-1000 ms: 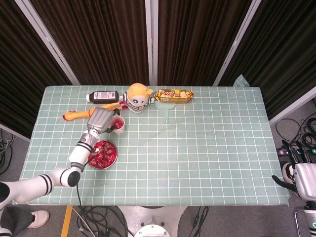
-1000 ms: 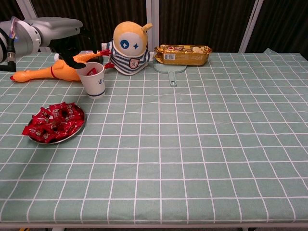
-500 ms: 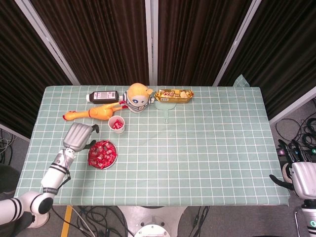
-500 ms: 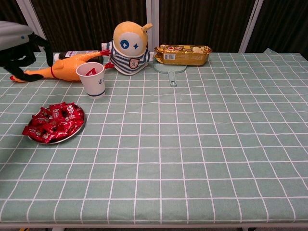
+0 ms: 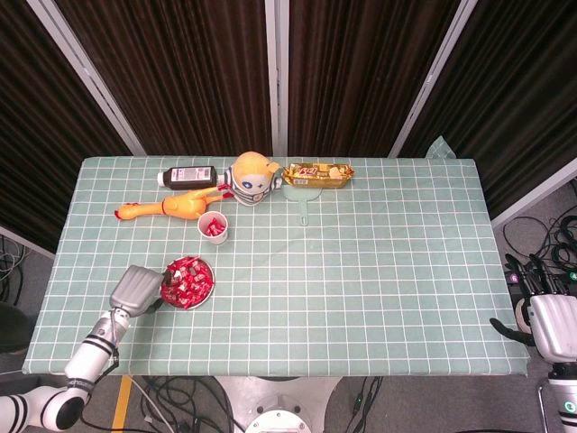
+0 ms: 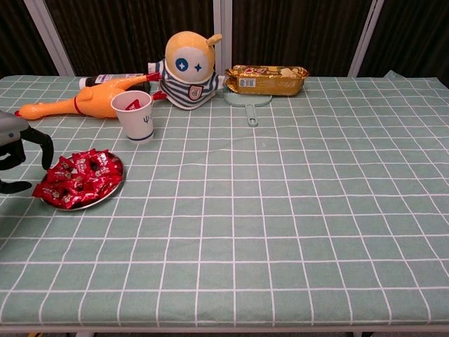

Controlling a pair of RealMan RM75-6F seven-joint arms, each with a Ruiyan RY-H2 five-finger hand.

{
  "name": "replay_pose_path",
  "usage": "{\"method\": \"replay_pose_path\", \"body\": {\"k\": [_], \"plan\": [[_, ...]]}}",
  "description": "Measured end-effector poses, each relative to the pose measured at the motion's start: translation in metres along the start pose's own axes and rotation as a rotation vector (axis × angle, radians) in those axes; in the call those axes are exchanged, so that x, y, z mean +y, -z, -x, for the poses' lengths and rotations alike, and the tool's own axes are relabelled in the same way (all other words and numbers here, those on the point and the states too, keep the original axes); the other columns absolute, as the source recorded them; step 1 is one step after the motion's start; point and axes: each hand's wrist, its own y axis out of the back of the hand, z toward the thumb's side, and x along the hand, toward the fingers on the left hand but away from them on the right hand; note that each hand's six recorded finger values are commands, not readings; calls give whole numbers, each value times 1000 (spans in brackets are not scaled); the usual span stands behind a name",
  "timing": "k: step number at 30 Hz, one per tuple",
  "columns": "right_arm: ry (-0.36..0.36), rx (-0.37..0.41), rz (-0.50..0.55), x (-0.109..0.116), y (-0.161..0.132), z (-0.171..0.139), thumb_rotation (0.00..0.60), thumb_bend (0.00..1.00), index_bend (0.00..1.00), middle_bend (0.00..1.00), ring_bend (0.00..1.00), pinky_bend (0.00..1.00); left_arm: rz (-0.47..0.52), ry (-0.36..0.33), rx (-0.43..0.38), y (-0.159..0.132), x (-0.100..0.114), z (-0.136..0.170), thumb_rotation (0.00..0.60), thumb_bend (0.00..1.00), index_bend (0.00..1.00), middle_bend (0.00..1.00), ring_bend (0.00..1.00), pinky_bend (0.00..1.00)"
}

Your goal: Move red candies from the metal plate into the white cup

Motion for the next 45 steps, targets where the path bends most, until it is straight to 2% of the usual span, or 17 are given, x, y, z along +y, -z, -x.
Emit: {"method": "replay_pose_path", "body": {"k": [10,19,25,34,45], "plan": [[-4,8,-2,0,-3,1,600,29,25,208,8,203,-17,29,10,-13,-16,-9,600,312,490,1000,962,1000],[-40,27,-16,-7,-7,2,600,31,27,209,8,203,-15,54,40,-9,-24,-14,600,311,497,1000,962,1000],[-69,51,-22,-12,-13,4,600,31,28,210,9,202,-2,53,45,-8,-25,-15,600,312,509,1000,962,1000],[-74,48,-19,-13,-13,4,600,31,28,210,8,202,10,59,44,-7,-28,-17,600,314,574,1000,963,1000],[-74,48,-14,-13,-13,5,600,31,28,210,8,203,55,24,33,-9,-19,-18,600,338,616,1000,964,1000]]}}
